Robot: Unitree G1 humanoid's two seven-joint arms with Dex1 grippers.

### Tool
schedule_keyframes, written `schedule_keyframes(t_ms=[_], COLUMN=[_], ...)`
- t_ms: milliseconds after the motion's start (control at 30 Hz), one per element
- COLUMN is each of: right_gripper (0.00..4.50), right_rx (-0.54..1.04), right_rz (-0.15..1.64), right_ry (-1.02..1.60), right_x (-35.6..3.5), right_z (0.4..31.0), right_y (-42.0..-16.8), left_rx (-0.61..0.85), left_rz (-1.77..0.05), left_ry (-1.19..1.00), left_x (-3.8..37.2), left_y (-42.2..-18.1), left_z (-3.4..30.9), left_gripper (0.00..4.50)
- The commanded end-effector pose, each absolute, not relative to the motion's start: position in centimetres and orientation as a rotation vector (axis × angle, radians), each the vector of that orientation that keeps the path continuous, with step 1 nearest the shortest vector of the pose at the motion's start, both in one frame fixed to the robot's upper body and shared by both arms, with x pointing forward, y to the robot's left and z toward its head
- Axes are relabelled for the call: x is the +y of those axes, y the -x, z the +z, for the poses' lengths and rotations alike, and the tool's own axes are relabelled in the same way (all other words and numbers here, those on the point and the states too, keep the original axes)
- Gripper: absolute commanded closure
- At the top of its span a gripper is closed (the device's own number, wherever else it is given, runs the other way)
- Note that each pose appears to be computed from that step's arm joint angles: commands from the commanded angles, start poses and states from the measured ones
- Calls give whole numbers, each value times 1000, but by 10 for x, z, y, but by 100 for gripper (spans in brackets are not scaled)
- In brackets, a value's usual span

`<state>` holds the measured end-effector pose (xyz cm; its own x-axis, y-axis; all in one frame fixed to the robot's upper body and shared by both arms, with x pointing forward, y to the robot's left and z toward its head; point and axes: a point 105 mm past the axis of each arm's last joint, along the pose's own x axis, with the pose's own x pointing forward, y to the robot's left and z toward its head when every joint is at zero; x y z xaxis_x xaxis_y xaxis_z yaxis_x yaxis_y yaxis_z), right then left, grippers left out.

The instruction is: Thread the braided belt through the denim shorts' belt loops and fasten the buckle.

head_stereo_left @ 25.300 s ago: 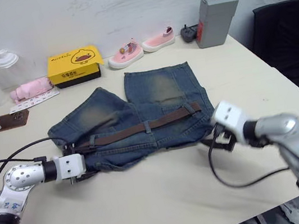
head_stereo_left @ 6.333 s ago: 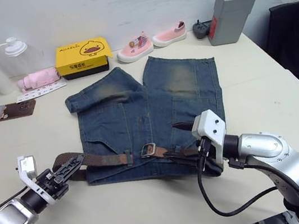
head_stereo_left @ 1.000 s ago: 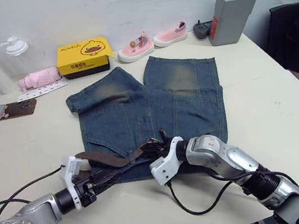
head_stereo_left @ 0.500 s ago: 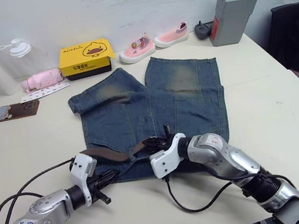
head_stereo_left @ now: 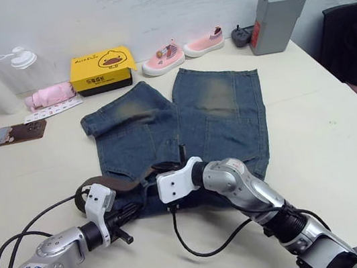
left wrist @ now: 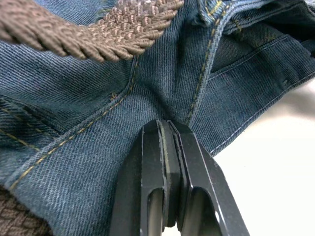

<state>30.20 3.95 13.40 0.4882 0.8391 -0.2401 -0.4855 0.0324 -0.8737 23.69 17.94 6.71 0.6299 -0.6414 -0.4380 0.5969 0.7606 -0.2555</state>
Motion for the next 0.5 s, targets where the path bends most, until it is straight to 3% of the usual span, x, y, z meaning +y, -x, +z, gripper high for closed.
schedule_keyframes(t_ms=[33, 200, 500], right_gripper=[450, 450, 450], right_rx=[-588, -603, -423], right_rz=[932, 916, 784], right_ry=[1198, 1354, 1394], right_x=[34, 12, -57], right_z=[187, 191, 188], right_y=[-306, -307, -324], left_rx=[646, 644, 628], left_rz=[-719, -720, -749], left_ry=[108, 108, 75], left_x=[175, 175, 174], left_y=[-224, -224, -226], left_z=[42, 41, 42], left_gripper=[425, 425, 425])
